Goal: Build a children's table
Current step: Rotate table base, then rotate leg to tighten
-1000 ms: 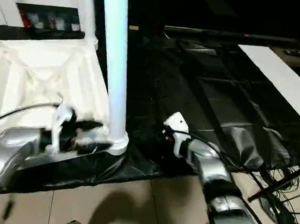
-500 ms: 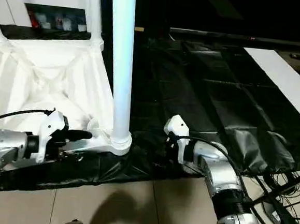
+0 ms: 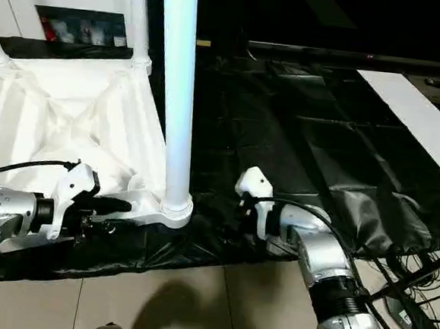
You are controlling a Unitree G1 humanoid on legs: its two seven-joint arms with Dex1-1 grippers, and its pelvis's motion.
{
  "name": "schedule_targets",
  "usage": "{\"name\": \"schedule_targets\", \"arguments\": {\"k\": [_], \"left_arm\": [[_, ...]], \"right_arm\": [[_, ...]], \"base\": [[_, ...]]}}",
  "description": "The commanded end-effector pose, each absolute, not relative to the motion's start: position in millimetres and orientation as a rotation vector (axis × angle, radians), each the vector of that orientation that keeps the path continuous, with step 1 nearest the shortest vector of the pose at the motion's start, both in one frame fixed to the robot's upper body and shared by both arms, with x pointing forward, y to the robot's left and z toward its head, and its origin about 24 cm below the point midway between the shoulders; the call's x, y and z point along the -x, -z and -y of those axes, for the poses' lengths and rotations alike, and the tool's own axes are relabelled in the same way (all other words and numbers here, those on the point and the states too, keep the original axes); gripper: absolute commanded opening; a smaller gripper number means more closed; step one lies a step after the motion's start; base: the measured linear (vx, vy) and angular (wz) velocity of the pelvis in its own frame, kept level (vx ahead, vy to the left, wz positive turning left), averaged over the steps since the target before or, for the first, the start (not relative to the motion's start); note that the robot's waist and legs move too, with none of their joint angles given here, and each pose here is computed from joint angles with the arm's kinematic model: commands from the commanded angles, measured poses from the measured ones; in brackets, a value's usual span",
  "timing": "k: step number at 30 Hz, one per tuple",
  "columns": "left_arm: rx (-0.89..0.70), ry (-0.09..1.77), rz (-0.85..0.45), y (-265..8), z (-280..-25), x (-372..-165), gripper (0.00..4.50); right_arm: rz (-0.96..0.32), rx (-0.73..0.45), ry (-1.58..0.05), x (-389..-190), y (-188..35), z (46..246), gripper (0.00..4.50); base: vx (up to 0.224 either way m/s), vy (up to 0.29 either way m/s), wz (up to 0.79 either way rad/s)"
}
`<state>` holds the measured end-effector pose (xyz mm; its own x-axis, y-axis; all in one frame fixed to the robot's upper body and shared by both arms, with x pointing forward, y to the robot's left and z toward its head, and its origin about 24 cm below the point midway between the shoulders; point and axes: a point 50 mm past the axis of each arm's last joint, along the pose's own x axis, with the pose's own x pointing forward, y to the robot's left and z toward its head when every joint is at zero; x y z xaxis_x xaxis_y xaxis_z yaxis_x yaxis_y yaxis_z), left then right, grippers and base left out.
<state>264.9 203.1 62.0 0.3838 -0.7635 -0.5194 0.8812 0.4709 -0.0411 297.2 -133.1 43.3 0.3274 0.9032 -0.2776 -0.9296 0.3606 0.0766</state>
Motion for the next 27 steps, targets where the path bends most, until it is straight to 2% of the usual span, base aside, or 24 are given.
{"name": "schedule_targets", "arguments": {"k": [1, 5, 7, 15, 23, 24, 27], "left_arm": [[-0.263, 1.054, -0.590, -52.3, -203.9, -260.4, 1.81], [-0.281, 1.052, -0.621, -50.5, -204.3, -259.6, 1.58], [-0.290, 1.052, -0.635, -50.2, -205.5, -259.6, 1.26], [-0.294, 1.061, -0.649, -49.6, -206.0, -260.9, 0.68], [-0.282, 1.130, -0.651, -50.8, -202.3, -259.7, 0.05], [-0.291, 1.156, -0.643, -50.5, -199.8, -259.4, 0.05], [-0.296, 1.172, -0.632, -50.3, -196.9, -260.5, 0.05]], "right_arm": [[-0.302, 0.115, -1.198, -298.3, -45.0, 134.9, 4.50], [-0.302, 0.122, -1.201, -300.1, -45.7, 132.0, 4.50], [-0.300, 0.125, -1.204, -302.3, -46.7, 129.4, 4.50], [-0.290, 0.143, -1.219, -309.5, -49.4, 120.6, 4.50], [-0.301, 0.178, -1.326, -313.4, -51.6, 103.5, 4.50], [-0.310, 0.247, -1.350, -315.8, -49.7, 95.9, 4.50], [-0.315, 0.311, -1.351, -319.0, -47.6, 89.6, 4.50]], "base": [[0.000, 0.000, 0.00], [0.000, 0.000, 0.00], [0.000, 0.000, 0.00], [0.000, 0.000, 0.00], [0.000, 0.000, 0.00], [0.000, 0.000, 0.00], [0.000, 0.000, 0.00]]}}
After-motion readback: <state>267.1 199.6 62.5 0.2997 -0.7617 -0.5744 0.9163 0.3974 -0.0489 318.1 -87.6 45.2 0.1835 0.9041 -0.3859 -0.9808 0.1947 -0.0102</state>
